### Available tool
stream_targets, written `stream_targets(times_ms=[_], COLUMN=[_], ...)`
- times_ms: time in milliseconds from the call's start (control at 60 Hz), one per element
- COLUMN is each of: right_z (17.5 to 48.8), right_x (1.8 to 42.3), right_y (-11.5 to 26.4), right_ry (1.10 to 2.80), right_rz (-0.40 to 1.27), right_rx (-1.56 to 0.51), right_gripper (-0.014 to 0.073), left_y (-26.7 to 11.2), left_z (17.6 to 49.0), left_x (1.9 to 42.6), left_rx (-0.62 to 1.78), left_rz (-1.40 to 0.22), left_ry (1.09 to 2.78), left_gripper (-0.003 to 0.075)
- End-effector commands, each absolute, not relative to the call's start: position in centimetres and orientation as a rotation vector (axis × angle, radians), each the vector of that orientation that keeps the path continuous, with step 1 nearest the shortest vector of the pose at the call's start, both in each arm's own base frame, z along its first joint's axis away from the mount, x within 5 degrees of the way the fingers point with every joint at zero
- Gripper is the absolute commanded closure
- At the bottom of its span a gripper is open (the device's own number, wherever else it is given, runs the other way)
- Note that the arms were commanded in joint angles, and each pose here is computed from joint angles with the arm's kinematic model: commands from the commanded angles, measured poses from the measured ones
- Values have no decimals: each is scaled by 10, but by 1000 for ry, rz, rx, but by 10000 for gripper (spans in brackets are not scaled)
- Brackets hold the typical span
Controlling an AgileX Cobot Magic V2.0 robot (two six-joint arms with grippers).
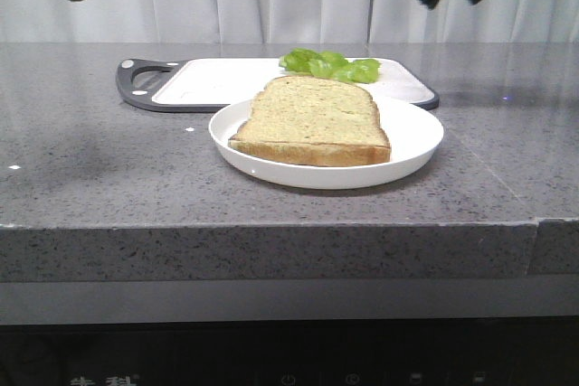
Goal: Left arm grabs bread, right arm adds lettuce
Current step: 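Lower the right gripper onto the lettuce leaf on the cutting board and grasp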
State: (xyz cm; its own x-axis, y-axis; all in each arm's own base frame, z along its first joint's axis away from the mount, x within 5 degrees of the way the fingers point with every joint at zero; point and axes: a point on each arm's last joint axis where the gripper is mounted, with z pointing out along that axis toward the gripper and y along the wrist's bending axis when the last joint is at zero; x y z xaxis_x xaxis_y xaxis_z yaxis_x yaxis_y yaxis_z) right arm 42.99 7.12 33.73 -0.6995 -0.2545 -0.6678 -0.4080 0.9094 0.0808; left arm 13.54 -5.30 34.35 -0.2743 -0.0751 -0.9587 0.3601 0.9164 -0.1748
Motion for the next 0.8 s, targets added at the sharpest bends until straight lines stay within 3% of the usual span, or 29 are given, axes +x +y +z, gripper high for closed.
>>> stream_targets(times_ms=[0, 234, 784], right_z=[361, 348, 320], right_x=[444, 484, 502], right_y=[85, 113, 126], right_ry=[2306, 2322, 2297], right_rz=[332, 327, 256], right_rx=[-535, -611, -635], right_gripper=[79, 79, 79], left_y=[-51, -51, -51], left_z=[359, 359, 359], left_x=[136, 136, 136], left_rx=[167, 167, 167], left_rz=[-436, -436, -436], left_ry=[1712, 1712, 1712], left_gripper=[741, 741, 741])
